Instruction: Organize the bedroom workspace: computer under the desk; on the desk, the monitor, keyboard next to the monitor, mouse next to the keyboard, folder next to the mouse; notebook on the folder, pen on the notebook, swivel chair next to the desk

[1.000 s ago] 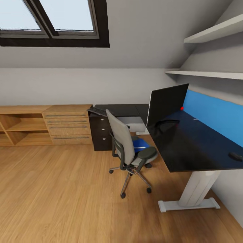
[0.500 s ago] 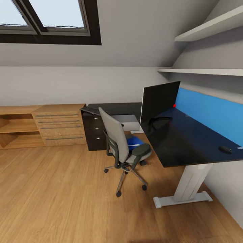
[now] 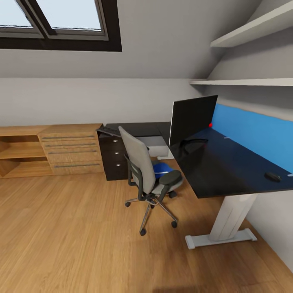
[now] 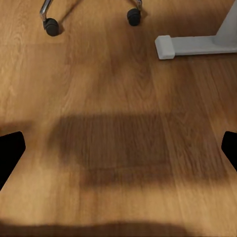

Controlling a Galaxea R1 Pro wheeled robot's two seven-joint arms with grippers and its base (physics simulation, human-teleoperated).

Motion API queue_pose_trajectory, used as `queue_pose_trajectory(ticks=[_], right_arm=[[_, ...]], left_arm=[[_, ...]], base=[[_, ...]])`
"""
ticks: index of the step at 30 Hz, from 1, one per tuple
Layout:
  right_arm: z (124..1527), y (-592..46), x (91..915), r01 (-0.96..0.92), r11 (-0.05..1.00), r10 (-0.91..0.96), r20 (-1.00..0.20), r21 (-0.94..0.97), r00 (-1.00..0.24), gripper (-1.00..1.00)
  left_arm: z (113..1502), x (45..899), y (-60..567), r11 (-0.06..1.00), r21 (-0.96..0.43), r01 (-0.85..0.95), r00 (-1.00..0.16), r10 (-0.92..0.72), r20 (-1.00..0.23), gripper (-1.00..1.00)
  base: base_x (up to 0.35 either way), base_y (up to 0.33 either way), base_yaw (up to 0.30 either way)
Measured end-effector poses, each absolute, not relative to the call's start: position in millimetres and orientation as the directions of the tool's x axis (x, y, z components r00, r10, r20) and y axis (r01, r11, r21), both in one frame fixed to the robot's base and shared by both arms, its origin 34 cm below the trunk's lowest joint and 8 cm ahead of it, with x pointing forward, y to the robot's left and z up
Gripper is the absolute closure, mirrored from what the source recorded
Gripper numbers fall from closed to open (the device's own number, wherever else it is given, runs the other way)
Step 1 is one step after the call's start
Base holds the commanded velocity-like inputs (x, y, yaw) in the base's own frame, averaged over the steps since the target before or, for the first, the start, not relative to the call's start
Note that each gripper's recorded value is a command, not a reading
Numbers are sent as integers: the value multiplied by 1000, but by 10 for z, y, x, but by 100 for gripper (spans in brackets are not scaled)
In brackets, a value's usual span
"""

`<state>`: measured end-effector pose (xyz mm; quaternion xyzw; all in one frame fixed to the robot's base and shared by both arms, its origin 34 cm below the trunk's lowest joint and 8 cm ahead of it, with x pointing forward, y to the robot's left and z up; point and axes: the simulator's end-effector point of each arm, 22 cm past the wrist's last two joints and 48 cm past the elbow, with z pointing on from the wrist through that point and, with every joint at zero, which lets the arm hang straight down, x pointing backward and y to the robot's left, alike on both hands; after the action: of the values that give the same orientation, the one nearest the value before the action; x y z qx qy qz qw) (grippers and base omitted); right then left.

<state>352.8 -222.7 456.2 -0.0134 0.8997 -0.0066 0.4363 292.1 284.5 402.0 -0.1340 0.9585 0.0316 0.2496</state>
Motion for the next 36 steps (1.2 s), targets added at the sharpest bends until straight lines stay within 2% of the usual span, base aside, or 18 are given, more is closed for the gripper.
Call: queue_pose_trajectory(ticks=[5,6,8,11,15,18,22,25,36], right_arm=[[4503,-2224,3583,-17,1000,-29,-796,-23,-605,-100],[4572,-2178,3740,-14,1000,-22,-819,-17,-573,-100],[4996,-2129,4639,19,1000,1,-899,-9,-439,-100],[5053,-2156,4933,34,999,1,-906,-15,-422,-100],[5170,-2213,5601,61,997,-9,-899,-39,-437,-100],[5429,-2281,6378,84,994,-22,-883,-70,-469,-100],[5581,-2323,6838,103,992,-12,-853,-77,-522,-100],[5661,-2337,7071,133,990,41,-825,-41,-563,-100],[5488,-2293,7093,138,990,59,-827,-23,-559,-100]], left_arm=[[3988,3096,2871,962,-11,-273,-820,-239,-520,-100],[4092,3387,2907,962,-21,-271,-785,-234,-574,-100],[4415,4138,2900,962,-51,-269,-753,-243,-612,-100],[4434,4240,2879,960,-45,-277,-777,-251,-577,-100],[4686,4605,2806,953,-43,-299,-775,-269,-572,-100],[5257,5345,2653,942,-82,-326,-688,-296,-663,-100],[5548,5698,2548,942,-85,-326,-674,-294,-677,-100],[5848,5923,2298,959,-96,-265,-668,-255,-699,-100],[6042,6048,2379,959,-109,-261,-596,-249,-763,-100]], base=[[0,0,0],[0,0,0],[0,0,0],[0,0,0],[0,0,0],[0,0,0],[0,0,0],[0,0,0],[0,0,0]])
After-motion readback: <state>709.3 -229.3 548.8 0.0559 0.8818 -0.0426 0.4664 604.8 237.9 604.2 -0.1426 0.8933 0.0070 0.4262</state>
